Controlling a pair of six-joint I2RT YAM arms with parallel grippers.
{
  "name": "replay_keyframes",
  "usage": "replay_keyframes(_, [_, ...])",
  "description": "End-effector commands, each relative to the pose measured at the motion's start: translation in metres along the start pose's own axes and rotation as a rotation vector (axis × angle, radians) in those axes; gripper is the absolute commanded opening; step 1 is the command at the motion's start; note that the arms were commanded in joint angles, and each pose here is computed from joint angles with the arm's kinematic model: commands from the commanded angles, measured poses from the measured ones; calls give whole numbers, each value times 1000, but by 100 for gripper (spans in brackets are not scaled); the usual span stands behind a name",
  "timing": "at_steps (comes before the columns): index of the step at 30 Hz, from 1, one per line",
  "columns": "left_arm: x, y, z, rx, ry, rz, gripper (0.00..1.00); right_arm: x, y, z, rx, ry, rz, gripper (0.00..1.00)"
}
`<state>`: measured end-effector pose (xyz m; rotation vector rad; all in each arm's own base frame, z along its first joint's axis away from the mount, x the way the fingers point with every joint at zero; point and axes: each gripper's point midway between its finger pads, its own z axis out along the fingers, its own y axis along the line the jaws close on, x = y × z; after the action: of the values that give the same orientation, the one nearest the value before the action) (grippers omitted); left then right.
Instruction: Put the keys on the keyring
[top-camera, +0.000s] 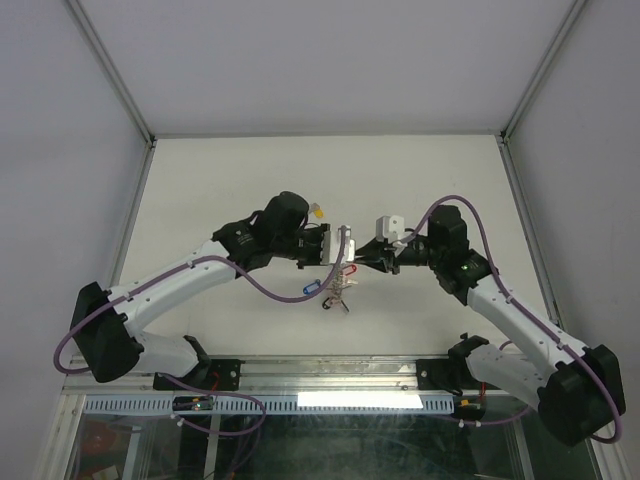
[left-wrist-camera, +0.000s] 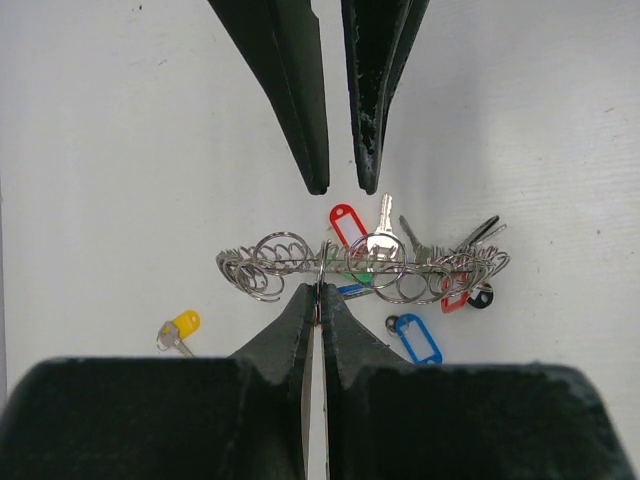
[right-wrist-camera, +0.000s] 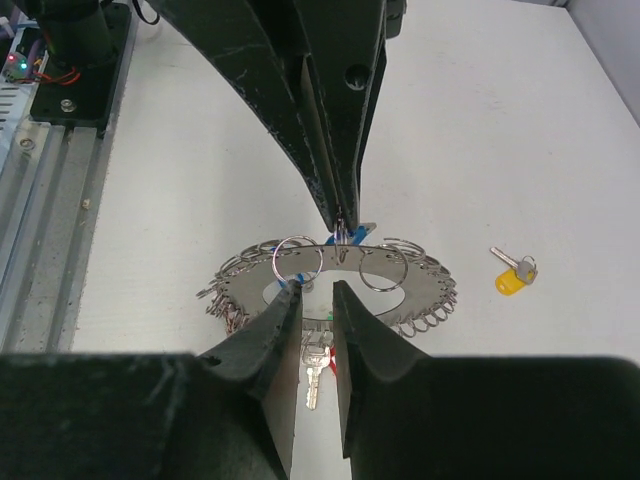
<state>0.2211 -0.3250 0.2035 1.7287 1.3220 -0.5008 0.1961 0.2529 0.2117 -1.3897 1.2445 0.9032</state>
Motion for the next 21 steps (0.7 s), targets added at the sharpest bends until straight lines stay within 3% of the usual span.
replay_keyframes(1, [-14,15,-10,-24,43,62,0,-10,-12,7,52,-74,-14,21])
replay_keyframes(13, [-4,15,-15,1,230,109,0,-2,-10,30,75,-154,78,22])
replay_keyframes(21, [-10,14,-19,-2,245,124,0,-4,-15,41,108,-204,128,24])
